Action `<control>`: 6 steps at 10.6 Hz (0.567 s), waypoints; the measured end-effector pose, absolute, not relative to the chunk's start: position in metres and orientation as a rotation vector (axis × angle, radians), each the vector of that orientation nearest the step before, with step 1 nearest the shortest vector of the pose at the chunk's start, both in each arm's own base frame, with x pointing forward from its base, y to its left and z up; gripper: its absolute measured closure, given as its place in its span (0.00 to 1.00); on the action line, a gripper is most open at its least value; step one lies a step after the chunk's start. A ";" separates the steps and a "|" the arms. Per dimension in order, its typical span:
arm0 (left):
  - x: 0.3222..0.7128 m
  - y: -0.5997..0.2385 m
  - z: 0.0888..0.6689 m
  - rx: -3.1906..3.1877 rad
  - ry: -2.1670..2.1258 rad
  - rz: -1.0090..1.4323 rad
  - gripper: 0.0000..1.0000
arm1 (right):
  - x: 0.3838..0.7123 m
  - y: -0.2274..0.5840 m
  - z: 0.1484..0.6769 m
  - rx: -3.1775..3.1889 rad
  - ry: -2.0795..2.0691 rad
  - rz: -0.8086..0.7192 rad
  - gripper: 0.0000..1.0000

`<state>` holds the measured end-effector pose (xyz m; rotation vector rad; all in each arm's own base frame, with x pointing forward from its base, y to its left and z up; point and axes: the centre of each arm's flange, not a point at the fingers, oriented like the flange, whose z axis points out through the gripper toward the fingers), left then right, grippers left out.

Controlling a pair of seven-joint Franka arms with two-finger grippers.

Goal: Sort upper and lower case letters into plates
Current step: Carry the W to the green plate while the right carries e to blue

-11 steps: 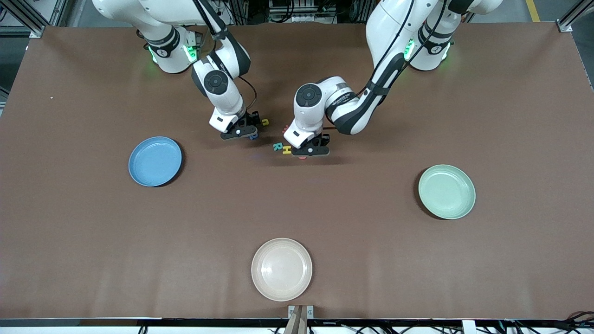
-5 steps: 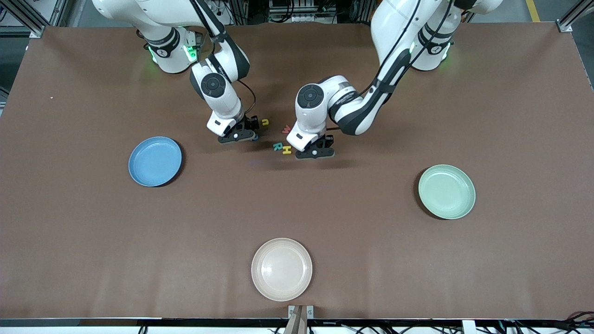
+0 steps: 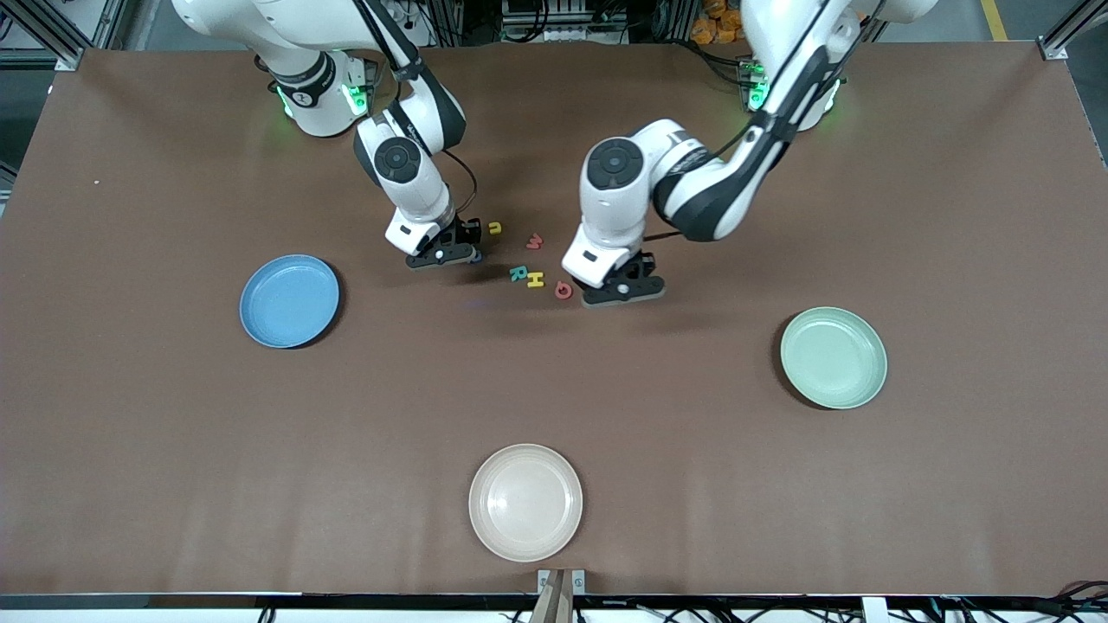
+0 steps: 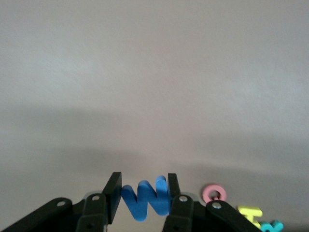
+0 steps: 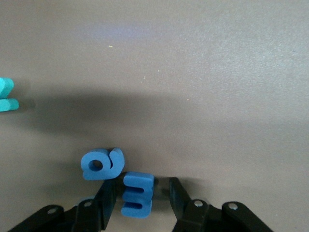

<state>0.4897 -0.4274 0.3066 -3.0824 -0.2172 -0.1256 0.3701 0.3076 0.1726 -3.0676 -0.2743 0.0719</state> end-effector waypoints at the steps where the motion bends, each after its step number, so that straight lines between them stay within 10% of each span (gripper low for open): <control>1: 0.503 -0.409 0.319 -3.076 -0.202 -0.132 0.57 | 0.370 0.310 0.174 -3.065 -0.277 0.069 0.61; 6: 0.573 -0.280 0.367 -3.056 -0.129 -0.096 0.57 | 0.371 0.310 0.176 -3.064 -0.275 0.070 0.73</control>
